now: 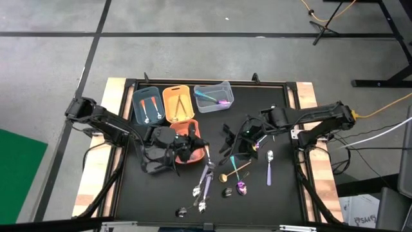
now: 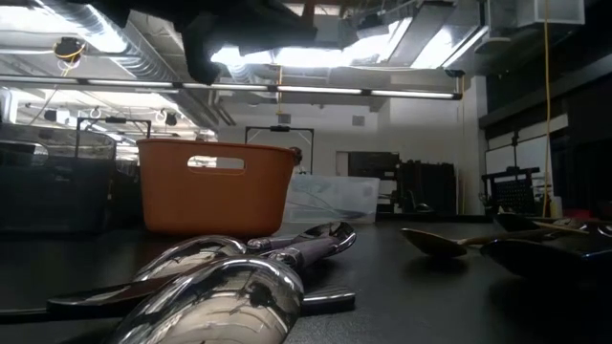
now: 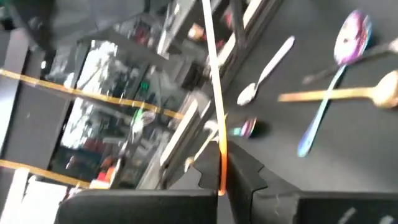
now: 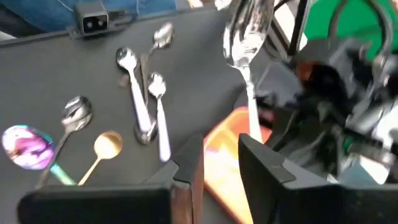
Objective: Sort silverware by color (type)
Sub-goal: Put the orange spoon into the blue bin
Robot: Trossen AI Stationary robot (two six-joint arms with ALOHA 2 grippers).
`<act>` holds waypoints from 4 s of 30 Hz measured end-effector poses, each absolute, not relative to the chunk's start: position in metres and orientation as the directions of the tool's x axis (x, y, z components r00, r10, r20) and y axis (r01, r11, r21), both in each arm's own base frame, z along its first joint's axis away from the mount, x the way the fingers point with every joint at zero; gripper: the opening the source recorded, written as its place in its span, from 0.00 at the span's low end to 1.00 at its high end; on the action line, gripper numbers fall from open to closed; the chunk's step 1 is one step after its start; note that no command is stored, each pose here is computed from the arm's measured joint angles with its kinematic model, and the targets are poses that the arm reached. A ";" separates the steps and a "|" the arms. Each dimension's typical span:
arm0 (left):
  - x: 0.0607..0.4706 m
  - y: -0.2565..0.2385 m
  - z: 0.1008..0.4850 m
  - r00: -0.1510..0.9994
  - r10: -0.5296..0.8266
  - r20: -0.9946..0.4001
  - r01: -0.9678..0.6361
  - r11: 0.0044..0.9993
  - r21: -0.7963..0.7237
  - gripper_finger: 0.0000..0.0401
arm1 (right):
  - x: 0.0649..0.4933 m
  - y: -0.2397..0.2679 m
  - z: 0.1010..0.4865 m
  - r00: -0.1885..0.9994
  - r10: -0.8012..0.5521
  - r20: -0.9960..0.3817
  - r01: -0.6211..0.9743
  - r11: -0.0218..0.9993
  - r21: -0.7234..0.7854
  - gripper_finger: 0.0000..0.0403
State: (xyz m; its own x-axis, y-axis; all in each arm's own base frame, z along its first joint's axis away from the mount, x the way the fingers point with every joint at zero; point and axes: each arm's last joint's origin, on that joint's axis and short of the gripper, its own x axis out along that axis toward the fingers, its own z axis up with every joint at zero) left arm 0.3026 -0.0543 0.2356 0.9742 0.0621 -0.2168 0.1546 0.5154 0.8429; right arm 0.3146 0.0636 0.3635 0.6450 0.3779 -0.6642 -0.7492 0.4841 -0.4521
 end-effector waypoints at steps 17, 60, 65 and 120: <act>0.210 0.000 0.279 0.723 0.566 -0.396 0.207 0.370 0.906 0.01 | 0.309 0.060 0.364 0.652 0.290 -0.701 -0.716 0.539 -0.443 0.22; 0.114 0.056 0.248 -0.151 0.805 -0.573 0.713 0.490 0.501 0.01 | 0.309 0.060 0.364 0.651 0.290 -0.701 -0.717 0.539 -0.443 0.22; 0.114 0.057 0.244 -0.134 0.710 -0.691 0.688 0.569 0.451 0.01 | 0.309 0.060 0.364 0.651 0.290 -0.701 -0.717 0.539 -0.443 0.22; 0.121 0.101 0.230 -0.228 0.592 -0.773 0.505 0.751 0.425 0.14 | 0.309 0.060 0.364 0.651 0.290 -0.702 -0.717 0.539 -0.442 0.22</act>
